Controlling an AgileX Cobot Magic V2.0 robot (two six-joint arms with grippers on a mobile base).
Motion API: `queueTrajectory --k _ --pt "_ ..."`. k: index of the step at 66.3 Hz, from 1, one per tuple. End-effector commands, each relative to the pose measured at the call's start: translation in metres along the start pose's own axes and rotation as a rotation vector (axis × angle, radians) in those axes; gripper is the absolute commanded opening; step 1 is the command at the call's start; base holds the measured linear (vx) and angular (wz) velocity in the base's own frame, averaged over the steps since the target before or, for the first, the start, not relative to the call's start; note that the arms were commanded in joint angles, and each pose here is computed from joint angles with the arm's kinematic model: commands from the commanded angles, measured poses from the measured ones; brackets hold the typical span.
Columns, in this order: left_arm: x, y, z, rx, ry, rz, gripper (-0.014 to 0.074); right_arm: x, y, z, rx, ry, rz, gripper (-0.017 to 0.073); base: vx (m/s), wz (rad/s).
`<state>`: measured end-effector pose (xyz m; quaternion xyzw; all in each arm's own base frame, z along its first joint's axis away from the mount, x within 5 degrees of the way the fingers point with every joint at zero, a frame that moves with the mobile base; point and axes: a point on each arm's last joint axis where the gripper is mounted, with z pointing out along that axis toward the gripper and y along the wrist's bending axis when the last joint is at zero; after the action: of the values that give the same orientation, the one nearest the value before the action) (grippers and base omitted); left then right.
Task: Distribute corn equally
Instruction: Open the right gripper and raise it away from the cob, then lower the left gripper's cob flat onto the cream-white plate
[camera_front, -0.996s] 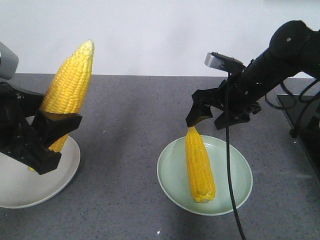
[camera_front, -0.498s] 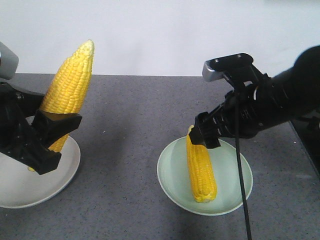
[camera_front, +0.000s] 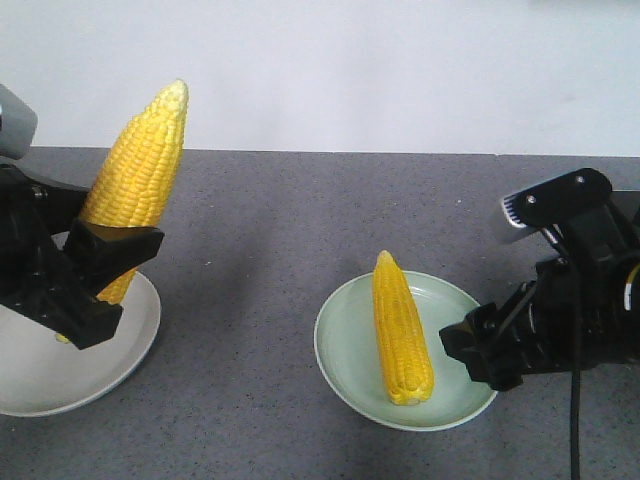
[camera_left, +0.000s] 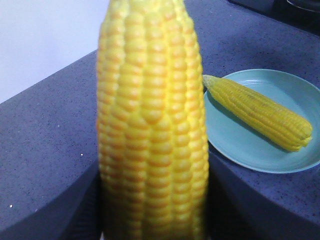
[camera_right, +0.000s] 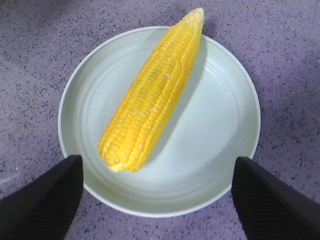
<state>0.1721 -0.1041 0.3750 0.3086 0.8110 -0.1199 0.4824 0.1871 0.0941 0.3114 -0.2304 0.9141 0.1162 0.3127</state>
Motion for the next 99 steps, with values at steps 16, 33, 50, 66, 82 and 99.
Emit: queueTrajectory --k 16,33,50,66,82,99 --pt "-0.015 0.002 -0.008 -0.020 -0.111 -0.013 0.0285 -0.004 -0.001 -0.018 0.032 -0.140 -0.029 0.0580 0.00 0.00" --pt "-0.016 0.002 -0.008 -0.023 -0.122 -0.015 0.0285 -0.004 -0.001 -0.018 0.031 -0.137 -0.029 0.0580 0.00 0.00" --pt "-0.012 0.008 0.013 -0.015 0.053 -0.063 0.0285 -0.004 -0.001 -0.018 0.031 -0.137 -0.029 0.0580 0.00 0.00" --pt "-0.008 0.044 0.046 -0.082 0.280 -0.152 0.0285 -0.004 -0.001 -0.018 0.031 -0.137 -0.029 0.0580 0.00 0.00" --pt "0.010 0.087 0.073 -0.169 0.392 -0.293 0.0285 -0.004 0.000 -0.018 0.031 -0.136 -0.028 0.0580 0.00 0.00" --pt "0.041 0.118 0.092 -0.215 0.545 -0.441 0.0285 -0.004 0.000 -0.018 0.031 -0.136 -0.028 0.0580 0.00 0.00"
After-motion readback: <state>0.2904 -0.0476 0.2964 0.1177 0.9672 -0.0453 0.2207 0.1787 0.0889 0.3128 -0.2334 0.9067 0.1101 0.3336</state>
